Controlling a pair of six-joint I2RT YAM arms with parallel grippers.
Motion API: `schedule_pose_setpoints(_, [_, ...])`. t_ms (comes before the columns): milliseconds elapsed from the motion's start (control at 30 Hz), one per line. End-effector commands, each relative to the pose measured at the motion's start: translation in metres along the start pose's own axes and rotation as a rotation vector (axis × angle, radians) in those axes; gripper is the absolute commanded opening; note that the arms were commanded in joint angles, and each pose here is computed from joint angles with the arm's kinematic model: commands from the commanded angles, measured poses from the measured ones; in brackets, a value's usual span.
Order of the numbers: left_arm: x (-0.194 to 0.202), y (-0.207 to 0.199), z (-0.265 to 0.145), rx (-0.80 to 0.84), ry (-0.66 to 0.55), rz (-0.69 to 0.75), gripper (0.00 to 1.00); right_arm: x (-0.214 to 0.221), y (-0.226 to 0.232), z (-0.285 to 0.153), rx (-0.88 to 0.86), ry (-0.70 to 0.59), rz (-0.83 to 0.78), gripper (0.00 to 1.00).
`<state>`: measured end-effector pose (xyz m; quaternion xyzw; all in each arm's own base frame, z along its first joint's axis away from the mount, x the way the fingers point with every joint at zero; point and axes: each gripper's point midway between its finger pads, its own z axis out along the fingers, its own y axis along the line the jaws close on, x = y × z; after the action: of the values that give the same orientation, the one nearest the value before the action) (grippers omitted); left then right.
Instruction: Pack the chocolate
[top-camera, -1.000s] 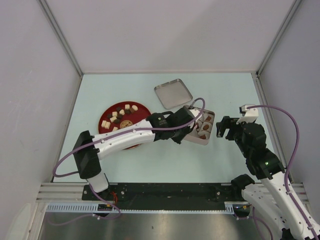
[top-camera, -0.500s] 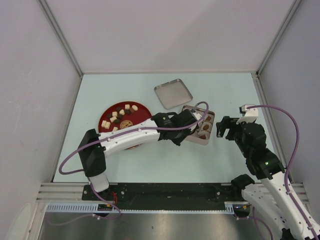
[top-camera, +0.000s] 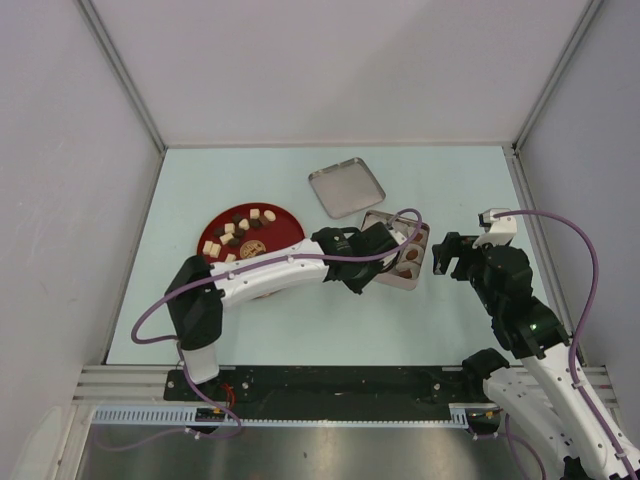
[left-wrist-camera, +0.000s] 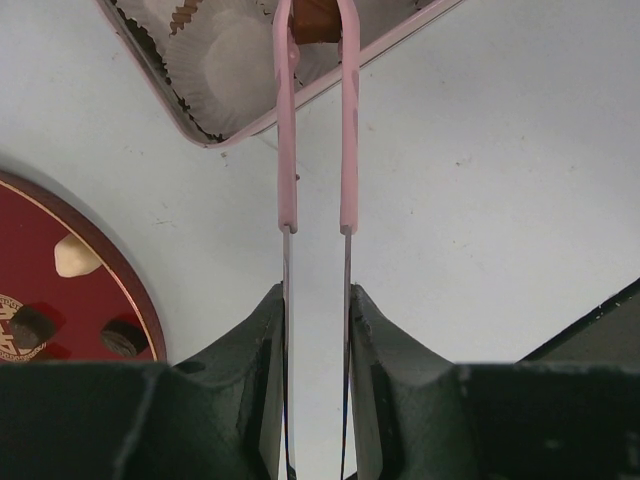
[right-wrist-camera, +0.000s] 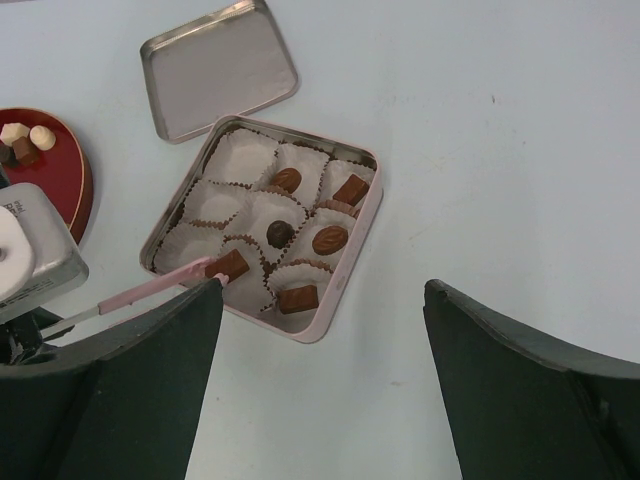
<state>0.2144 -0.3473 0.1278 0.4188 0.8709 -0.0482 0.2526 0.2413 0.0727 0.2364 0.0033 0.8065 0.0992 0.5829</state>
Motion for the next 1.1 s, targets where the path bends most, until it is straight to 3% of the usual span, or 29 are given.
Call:
schedule_pose_setpoints(0, [-0.0221, -0.0043, -0.0116, 0.020, -0.067, 0.012, 0.13, -0.0104, 0.0008, 0.0005, -0.003, -0.046, -0.007, 0.86])
schedule_pose_setpoints(667, [-0.0253, -0.0036, -0.0109, 0.012, -0.075, 0.004, 0.30, -0.0099, 0.0015, 0.0004, -0.007, -0.044, -0.008, 0.86])
schedule_pose_setpoints(1067, [-0.0286, -0.0068, -0.0102, 0.026, -0.085, -0.006, 0.34, -0.0107, 0.0017, -0.0005, -0.009, -0.046, -0.009, 0.86])
